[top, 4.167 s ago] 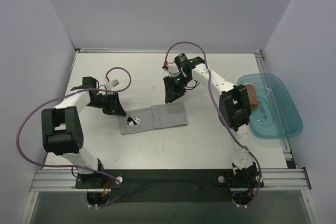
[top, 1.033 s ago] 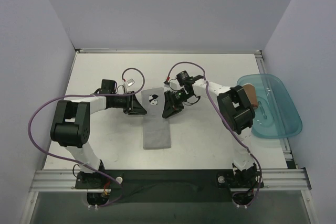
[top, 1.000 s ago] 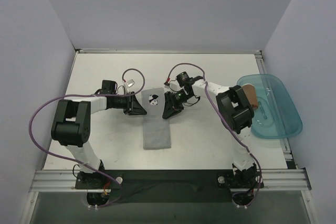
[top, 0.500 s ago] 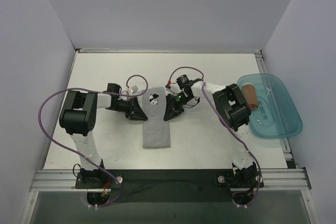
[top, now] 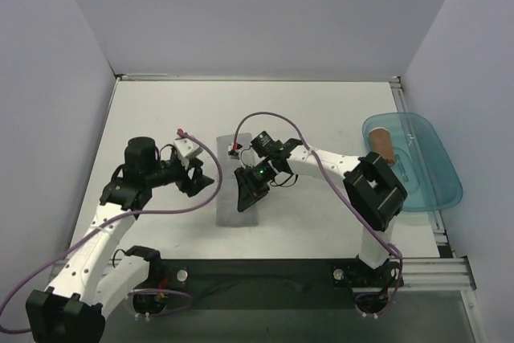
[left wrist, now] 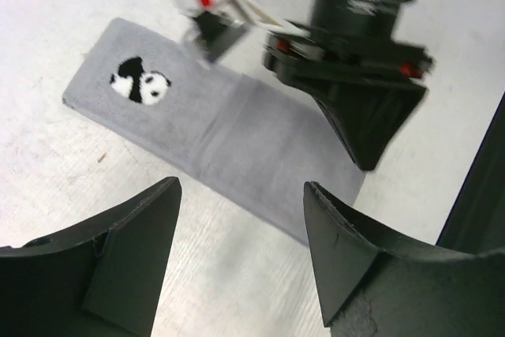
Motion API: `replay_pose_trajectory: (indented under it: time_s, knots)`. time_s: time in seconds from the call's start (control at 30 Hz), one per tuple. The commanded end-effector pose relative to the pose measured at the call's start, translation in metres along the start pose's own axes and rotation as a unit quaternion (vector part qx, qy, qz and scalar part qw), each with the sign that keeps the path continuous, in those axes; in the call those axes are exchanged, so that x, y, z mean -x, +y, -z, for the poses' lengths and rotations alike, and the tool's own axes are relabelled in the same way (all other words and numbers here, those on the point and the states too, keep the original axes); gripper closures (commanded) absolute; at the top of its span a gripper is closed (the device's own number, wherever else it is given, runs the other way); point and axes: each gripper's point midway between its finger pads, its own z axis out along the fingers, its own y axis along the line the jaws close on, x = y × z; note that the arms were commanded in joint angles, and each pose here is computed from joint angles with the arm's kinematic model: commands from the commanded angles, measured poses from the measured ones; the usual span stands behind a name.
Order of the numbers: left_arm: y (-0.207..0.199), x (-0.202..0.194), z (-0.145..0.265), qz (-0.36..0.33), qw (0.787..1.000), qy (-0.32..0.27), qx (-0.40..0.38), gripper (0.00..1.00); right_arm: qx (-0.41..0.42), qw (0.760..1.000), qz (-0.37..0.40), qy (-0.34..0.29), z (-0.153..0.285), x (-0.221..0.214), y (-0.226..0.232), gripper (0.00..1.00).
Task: Roll the towels
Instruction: Fold the towel, then roll the towel
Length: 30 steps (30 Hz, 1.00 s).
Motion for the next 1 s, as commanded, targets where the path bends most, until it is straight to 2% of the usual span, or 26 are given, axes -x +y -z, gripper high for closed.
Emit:
replay_pose_trajectory:
  time_s: [0.0,0.03,0.13,0.17,0.2,0.27,0.4,0.43,0.63,0.77,0.97]
  knots:
    - [-0.01,-0.063,0.01,-0.106,0.99,0.094,0.002,0.26,0.007,0.999,-0.031,0.014,-0.011,0.001,-0.013,0.84]
    - [-0.022,-0.06,0.012,-0.159,0.984,0.083,-0.009,0.26,0.009,0.999,-0.045,0.026,-0.019,-0.001,-0.019,0.84]
    - [-0.028,-0.082,0.012,-0.226,0.968,0.106,-0.005,0.28,0.018,0.997,-0.069,0.041,-0.032,0.001,-0.027,0.83]
    - [-0.043,-0.084,0.009,-0.257,0.961,0.102,-0.025,0.3,0.022,0.996,-0.074,0.046,-0.035,0.0,-0.028,0.83]
    - [-0.042,-0.095,0.008,-0.273,0.955,0.119,-0.019,0.3,0.019,0.995,-0.083,0.055,-0.041,-0.005,-0.035,0.83]
    - [-0.057,-0.097,0.001,-0.328,0.937,0.112,-0.043,0.32,0.016,0.994,-0.088,0.062,-0.046,-0.008,-0.041,0.83]
    - [-0.072,-0.117,-0.015,-0.394,0.908,0.126,-0.066,0.35,0.013,0.99,-0.117,0.08,-0.056,-0.019,-0.058,0.84]
    - [-0.07,-0.124,-0.019,-0.405,0.901,0.144,-0.066,0.36,0.013,0.989,-0.12,0.08,-0.056,-0.019,-0.059,0.84]
    - [-0.09,-0.141,-0.044,-0.44,0.879,0.153,-0.101,0.42,0.022,0.99,-0.126,0.063,-0.045,-0.007,-0.055,0.84]
    - [-0.102,-0.145,-0.053,-0.456,0.872,0.136,-0.116,0.5,0.025,0.99,-0.123,0.058,-0.041,-0.005,-0.051,0.84]
    - [-0.093,-0.165,-0.057,-0.468,0.862,0.163,-0.105,0.56,0.024,0.991,-0.117,0.06,-0.04,-0.009,-0.05,0.84]
